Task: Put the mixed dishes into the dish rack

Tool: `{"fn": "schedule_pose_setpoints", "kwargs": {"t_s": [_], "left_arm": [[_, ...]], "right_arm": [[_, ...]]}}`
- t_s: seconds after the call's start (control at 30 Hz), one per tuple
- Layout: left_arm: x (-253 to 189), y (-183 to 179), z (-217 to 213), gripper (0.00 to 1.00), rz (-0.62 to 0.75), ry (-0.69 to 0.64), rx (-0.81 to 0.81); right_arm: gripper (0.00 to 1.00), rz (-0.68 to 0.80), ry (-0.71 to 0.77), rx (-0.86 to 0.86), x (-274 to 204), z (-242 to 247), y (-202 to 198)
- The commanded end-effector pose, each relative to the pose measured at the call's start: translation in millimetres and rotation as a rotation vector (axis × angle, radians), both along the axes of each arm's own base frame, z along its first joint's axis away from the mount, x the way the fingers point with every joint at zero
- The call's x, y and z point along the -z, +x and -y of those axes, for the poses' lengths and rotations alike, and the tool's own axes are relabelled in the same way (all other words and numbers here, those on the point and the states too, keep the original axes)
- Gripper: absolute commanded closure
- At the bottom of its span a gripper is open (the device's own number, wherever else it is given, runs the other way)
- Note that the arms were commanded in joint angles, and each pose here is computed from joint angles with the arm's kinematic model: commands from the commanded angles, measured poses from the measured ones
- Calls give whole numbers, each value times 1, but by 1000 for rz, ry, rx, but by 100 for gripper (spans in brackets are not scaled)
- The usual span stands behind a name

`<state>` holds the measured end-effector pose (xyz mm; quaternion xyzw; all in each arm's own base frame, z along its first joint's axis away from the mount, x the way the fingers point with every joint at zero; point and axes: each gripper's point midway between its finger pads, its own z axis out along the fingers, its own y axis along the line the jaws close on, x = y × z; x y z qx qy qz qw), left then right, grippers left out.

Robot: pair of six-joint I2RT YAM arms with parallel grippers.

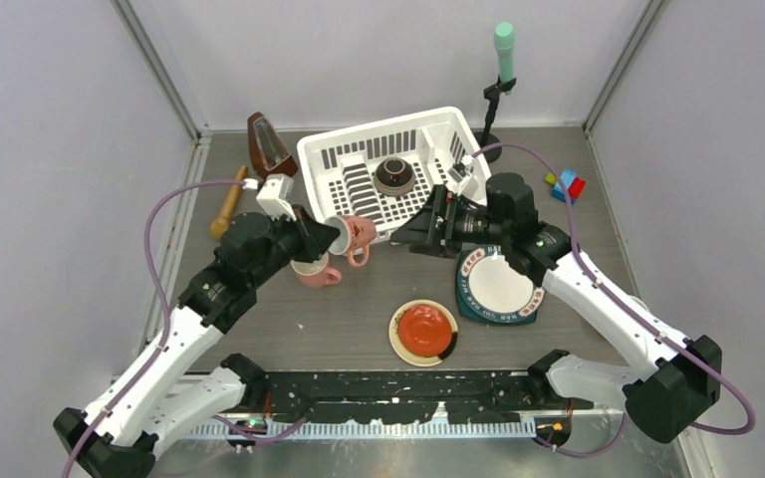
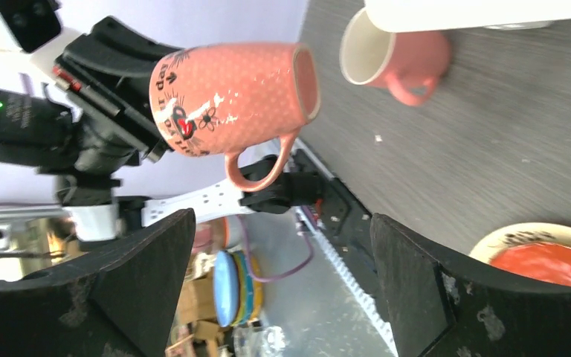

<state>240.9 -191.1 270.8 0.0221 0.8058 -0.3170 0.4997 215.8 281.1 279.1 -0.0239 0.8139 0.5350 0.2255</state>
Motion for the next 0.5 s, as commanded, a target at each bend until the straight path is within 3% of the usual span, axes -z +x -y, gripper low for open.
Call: {"fn": "schedule_pose_setpoints", "kwargs": {"t_s": [0.0,0.2,0.47], "left_arm": [[-60,12,17,100,170,-261,83],[-89,26,25,100,245,-491,108],[-113,24,31,100,288,-584,156]], "right_arm": [[6,3,253,-88,-46,-26,-9],[8,-24,329,-115,-56,-53,-7],[20,-53,356,-47,-56,-71,11]]}}
